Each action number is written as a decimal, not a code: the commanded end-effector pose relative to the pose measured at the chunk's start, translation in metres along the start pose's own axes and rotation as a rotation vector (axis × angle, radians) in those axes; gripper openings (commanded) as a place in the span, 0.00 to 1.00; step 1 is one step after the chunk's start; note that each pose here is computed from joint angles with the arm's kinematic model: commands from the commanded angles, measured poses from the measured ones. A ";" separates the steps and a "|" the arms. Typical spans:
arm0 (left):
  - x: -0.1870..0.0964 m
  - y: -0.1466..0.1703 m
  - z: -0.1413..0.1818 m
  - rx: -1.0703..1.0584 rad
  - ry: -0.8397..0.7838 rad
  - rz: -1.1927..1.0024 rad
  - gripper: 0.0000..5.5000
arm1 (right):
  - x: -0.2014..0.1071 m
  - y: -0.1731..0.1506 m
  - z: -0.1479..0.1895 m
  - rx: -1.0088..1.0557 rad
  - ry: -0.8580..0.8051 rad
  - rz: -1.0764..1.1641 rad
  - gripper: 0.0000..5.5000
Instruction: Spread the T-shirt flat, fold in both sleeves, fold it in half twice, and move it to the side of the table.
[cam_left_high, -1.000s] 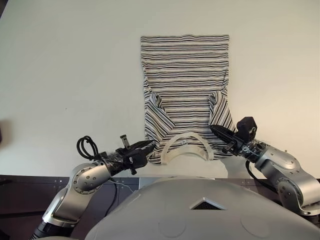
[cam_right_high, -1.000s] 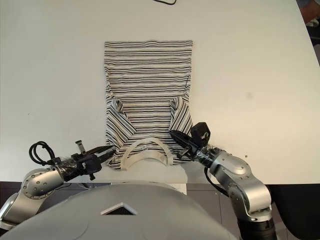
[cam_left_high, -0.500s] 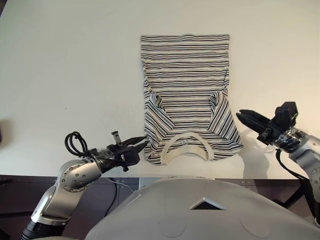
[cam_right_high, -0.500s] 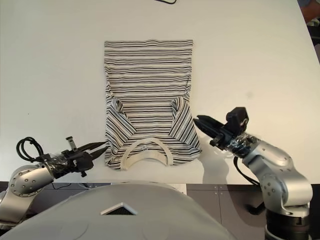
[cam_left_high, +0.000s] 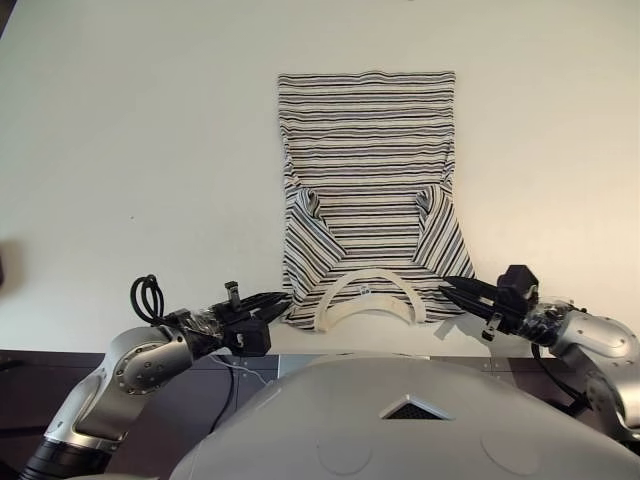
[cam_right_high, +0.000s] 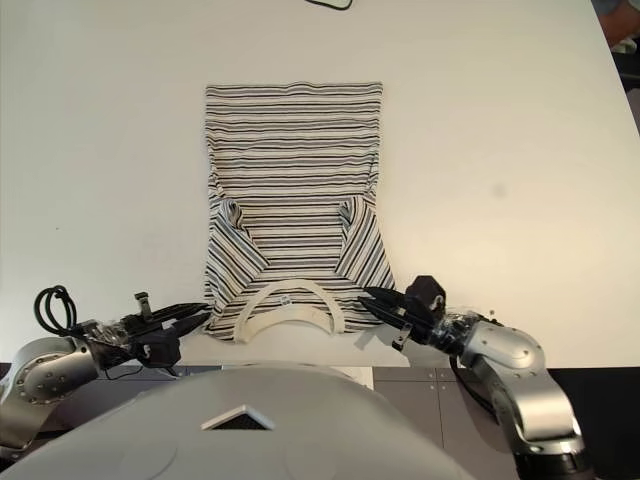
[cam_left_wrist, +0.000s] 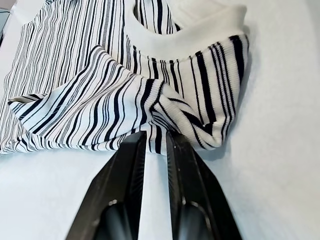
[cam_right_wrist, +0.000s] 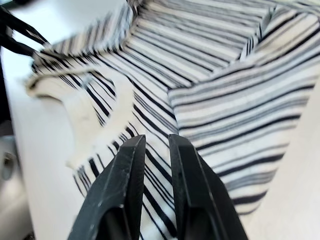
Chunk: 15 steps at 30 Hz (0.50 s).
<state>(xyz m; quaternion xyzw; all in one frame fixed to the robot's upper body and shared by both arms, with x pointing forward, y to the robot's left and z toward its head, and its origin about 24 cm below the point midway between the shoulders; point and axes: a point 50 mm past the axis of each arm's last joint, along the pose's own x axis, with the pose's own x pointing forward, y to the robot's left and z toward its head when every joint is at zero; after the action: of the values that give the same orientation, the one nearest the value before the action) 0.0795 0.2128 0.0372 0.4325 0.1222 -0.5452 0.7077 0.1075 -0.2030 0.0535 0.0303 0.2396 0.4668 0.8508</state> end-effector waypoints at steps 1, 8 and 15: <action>-0.014 -0.003 -0.005 -0.006 0.031 -0.019 0.14 | -0.015 -0.008 0.038 -0.046 -0.063 0.009 0.15; -0.028 0.015 -0.001 0.023 -0.025 0.088 0.22 | -0.047 -0.028 0.015 -0.364 0.206 -0.035 0.28; -0.025 -0.013 -0.008 0.239 -0.032 -0.063 0.35 | -0.060 -0.041 -0.012 -0.726 0.382 0.031 0.45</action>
<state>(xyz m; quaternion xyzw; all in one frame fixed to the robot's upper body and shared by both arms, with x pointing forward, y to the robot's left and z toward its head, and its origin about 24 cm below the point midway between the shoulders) 0.0647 0.2346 0.0474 0.4876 0.0619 -0.5685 0.6597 0.1066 -0.2752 0.0564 -0.3308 0.2211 0.5194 0.7562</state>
